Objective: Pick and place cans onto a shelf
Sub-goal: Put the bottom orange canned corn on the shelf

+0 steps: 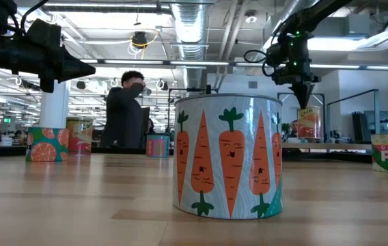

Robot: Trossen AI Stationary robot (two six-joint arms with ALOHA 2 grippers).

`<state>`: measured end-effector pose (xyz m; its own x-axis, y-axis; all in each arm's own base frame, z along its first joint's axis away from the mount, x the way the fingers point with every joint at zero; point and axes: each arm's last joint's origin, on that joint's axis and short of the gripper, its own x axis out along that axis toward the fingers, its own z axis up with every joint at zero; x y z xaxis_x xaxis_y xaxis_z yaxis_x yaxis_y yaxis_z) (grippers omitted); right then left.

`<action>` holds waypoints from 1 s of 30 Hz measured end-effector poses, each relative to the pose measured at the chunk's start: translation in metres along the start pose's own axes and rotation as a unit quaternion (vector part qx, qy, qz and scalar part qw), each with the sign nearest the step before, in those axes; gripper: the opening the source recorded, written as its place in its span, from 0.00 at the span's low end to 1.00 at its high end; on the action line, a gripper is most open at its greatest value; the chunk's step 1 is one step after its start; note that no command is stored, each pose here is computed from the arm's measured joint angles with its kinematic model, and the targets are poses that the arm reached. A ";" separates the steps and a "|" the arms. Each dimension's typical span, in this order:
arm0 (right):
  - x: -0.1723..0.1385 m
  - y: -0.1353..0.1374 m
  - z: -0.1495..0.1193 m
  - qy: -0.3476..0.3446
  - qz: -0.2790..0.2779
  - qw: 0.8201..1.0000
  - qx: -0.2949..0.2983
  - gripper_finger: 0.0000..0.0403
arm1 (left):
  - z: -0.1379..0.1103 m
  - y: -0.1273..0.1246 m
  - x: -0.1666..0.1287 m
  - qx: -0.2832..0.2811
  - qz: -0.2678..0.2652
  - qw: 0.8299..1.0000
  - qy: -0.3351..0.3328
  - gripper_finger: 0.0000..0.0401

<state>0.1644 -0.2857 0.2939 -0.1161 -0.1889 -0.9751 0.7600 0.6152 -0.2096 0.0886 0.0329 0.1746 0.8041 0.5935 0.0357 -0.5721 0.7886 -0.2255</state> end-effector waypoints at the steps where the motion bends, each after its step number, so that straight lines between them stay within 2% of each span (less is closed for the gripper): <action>1: 0.002 0.002 -0.001 0.002 0.006 1.000 -0.001 0.00 | 0.000 0.000 0.000 0.003 0.000 1.000 0.000 0.00; 5: 0.010 0.005 -0.004 0.019 0.012 1.000 -0.006 0.01 | 0.000 0.000 0.000 0.009 0.002 1.000 -0.001 0.00; 14: 0.011 0.006 -0.001 0.006 0.008 1.000 -0.004 0.03 | 0.000 0.000 0.000 0.009 0.003 1.000 -0.001 0.00; 30: 0.012 -0.001 -0.005 0.021 0.009 1.000 0.020 0.19 | 0.000 0.000 0.000 0.008 0.003 1.000 -0.001 0.00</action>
<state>0.1593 -0.2847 0.2818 -0.1282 -0.1444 -0.9812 0.7865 0.5878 -0.1893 0.0885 0.0331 0.1746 0.8001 0.5988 0.0361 -0.5797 0.7873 -0.2100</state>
